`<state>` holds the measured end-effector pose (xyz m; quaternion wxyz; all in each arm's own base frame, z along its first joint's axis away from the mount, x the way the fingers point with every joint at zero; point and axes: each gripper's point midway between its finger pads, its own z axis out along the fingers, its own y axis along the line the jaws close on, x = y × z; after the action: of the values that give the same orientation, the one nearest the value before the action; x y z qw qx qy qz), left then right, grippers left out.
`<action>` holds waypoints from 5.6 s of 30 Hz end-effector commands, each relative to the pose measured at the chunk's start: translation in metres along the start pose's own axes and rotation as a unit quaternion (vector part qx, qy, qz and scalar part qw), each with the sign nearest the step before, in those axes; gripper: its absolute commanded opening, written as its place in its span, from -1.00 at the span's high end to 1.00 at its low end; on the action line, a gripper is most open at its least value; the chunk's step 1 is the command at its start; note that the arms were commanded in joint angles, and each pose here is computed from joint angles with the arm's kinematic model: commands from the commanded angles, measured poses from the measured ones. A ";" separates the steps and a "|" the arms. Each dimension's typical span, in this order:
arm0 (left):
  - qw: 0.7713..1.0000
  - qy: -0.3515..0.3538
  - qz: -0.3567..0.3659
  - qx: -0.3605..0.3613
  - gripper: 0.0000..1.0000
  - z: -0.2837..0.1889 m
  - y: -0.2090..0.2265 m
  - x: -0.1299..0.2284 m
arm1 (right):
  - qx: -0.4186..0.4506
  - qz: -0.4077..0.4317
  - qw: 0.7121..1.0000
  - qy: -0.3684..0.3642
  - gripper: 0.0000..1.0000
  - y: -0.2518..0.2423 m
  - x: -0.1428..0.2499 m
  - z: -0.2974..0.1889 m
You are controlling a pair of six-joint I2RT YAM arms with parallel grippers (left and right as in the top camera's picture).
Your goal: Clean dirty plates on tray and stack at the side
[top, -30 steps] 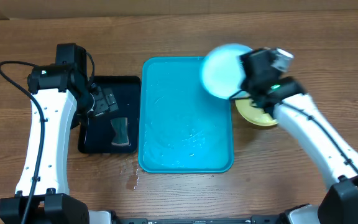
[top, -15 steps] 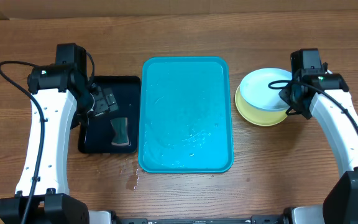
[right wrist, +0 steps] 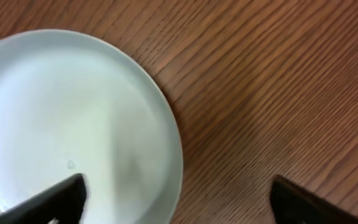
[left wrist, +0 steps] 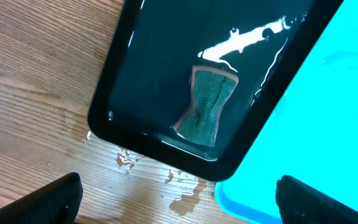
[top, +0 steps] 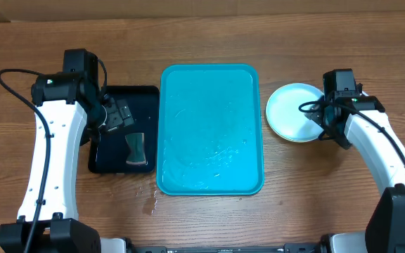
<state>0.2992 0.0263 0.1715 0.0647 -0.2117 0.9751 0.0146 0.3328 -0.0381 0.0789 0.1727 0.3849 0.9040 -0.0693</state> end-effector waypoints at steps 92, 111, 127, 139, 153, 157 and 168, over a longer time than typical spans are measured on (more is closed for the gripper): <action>1.000 0.002 -0.004 0.002 -1.00 0.001 -0.002 -0.001 | -0.436 -0.059 0.786 -0.434 -1.00 -0.127 0.066 -0.320; 1.000 0.002 -0.004 0.002 -1.00 0.001 -0.002 -0.001 | -0.539 -0.015 0.604 -0.587 -1.00 -0.065 0.025 -0.312; 1.000 0.001 -0.004 0.002 -1.00 0.001 -0.002 -0.002 | -0.483 -0.138 0.660 -0.559 -1.00 -0.023 0.049 -0.206; 1.000 0.001 -0.004 0.002 -0.99 0.001 -0.002 -0.002 | -0.398 -0.255 0.739 -0.480 -1.00 -0.013 0.073 -0.128; 1.000 0.001 -0.004 0.002 -0.99 0.001 -0.002 -0.002 | -0.391 -0.263 0.737 -0.485 -1.00 -0.013 0.072 -0.128; 1.000 0.001 -0.004 0.002 -1.00 0.001 -0.002 -0.002 | -0.390 -0.262 0.737 -0.485 -1.00 -0.013 0.072 -0.128; 1.000 0.001 -0.004 0.002 -1.00 0.001 -0.002 -0.002 | -0.390 -0.263 0.737 -0.485 -1.00 -0.013 0.072 -0.128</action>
<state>0.2995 0.0263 0.1716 0.0653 -0.2117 0.9750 0.0145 0.2440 0.0324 0.1735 0.6968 -0.0493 0.7122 0.0694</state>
